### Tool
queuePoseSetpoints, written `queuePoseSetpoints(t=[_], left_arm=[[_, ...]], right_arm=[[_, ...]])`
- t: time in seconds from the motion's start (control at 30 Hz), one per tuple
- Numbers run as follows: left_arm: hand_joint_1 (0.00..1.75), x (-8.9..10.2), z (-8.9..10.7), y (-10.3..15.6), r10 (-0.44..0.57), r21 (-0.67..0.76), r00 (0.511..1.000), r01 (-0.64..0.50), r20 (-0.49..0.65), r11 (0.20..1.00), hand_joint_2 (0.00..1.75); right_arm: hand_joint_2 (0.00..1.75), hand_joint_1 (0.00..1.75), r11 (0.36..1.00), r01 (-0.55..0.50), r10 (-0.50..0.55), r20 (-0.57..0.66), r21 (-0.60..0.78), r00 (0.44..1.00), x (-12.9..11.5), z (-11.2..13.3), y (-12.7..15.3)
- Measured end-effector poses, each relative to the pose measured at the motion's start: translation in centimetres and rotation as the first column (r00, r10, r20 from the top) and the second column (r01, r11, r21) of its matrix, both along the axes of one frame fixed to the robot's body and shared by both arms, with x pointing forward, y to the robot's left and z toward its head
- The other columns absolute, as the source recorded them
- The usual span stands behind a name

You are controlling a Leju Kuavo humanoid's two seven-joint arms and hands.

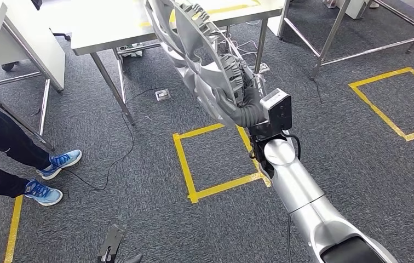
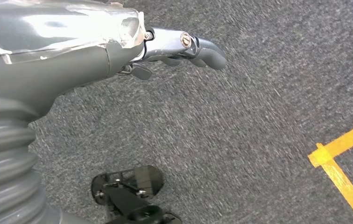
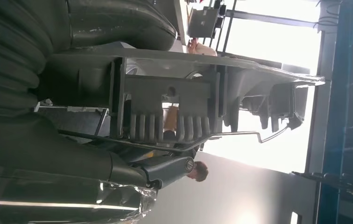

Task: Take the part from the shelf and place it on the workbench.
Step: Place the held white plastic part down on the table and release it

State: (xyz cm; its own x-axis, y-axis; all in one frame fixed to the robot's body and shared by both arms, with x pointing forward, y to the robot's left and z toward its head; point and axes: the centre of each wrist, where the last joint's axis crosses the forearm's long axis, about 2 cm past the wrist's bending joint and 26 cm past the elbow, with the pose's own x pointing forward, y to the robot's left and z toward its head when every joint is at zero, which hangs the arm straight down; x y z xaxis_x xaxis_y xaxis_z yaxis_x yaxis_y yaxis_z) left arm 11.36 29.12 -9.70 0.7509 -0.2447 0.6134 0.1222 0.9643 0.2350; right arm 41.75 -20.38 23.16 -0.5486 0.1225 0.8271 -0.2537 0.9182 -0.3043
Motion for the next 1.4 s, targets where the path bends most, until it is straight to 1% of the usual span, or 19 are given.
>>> queuePoseSetpoints(t=[0.27,0.63,1.07,1.4], left_arm=[[0.00,-0.10,-0.02,0.56,0.006,0.013,1.000,-0.006,0.001,1.000,1.75],[0.00,-0.46,-0.11,-0.29,0.004,0.000,1.000,-0.004,-0.006,1.000,1.75],[0.00,-0.52,-0.13,-0.20,0.006,0.002,1.000,-0.006,-0.009,1.000,1.75],[0.00,-0.44,-0.11,-0.23,0.011,-0.007,1.000,-0.011,-0.009,1.000,1.75]], right_arm=[[1.75,1.75,1.000,0.000,0.000,0.011,0.005,1.000,0.09,0.34,0.06],[1.75,1.75,1.000,0.015,-0.015,0.003,-0.003,1.000,0.00,-0.13,-0.77],[1.75,1.75,1.000,0.008,-0.008,0.000,-0.002,1.000,-0.10,-0.26,-0.43],[1.75,1.75,1.000,-0.003,0.003,0.023,-0.003,1.000,0.11,0.53,0.07]])
